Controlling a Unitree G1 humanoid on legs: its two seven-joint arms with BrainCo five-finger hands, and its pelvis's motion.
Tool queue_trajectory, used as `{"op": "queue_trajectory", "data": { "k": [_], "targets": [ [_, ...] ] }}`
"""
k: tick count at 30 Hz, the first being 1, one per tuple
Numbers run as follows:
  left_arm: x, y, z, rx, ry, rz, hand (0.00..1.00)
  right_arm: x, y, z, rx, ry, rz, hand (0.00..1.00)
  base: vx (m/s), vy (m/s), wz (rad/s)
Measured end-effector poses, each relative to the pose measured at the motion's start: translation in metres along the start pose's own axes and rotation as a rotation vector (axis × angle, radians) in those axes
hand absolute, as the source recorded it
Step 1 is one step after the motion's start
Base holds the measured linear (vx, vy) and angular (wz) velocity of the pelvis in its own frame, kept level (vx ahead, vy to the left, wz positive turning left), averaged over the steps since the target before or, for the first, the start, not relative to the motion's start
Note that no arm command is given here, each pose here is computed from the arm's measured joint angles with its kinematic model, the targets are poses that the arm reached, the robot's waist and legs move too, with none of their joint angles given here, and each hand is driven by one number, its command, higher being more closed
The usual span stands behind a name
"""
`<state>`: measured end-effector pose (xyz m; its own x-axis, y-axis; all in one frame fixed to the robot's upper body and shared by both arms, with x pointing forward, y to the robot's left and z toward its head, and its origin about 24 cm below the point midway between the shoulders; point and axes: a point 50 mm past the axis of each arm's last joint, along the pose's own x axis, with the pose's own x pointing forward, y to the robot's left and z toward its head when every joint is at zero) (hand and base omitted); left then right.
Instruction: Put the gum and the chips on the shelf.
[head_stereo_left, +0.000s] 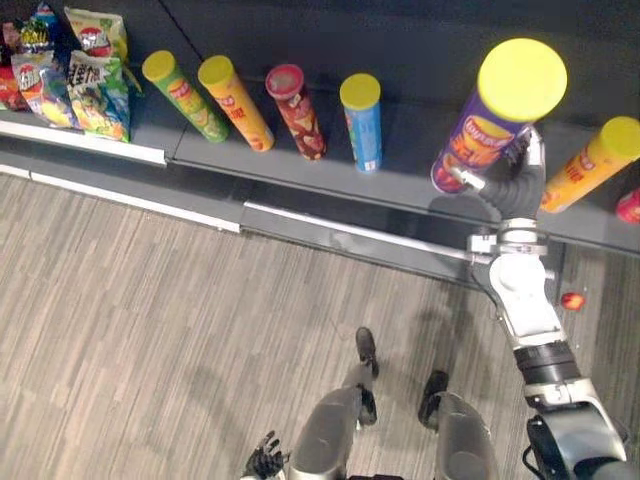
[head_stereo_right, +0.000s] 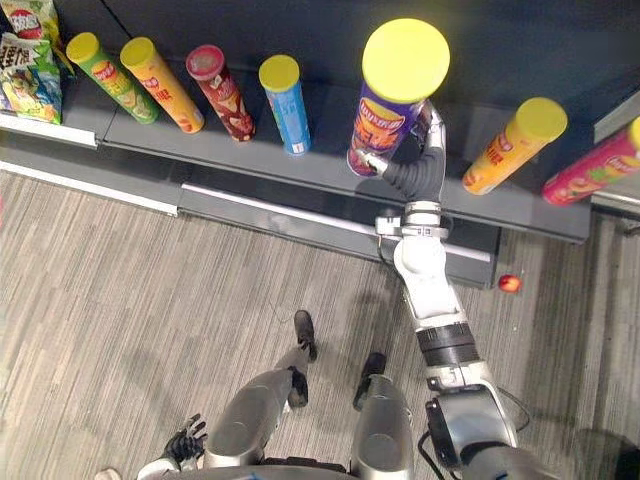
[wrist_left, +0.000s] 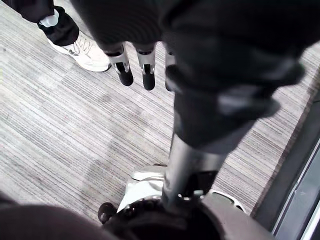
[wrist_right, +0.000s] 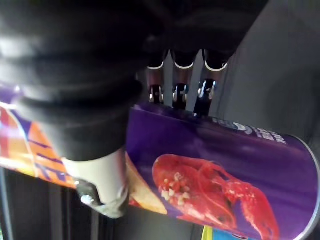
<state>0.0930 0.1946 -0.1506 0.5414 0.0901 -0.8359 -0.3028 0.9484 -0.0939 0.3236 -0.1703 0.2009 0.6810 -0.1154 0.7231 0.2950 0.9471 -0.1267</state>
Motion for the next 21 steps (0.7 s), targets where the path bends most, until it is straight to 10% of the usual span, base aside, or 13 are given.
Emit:
{"op": "queue_trajectory", "data": {
  "k": [21],
  "targets": [
    [0.009,-0.027,0.028,0.125,-0.036,-0.158,0.0,0.054,-0.02,-0.011,-0.235,0.023,-0.049,1.0,-0.03,-0.056,0.07]
  ]
}}
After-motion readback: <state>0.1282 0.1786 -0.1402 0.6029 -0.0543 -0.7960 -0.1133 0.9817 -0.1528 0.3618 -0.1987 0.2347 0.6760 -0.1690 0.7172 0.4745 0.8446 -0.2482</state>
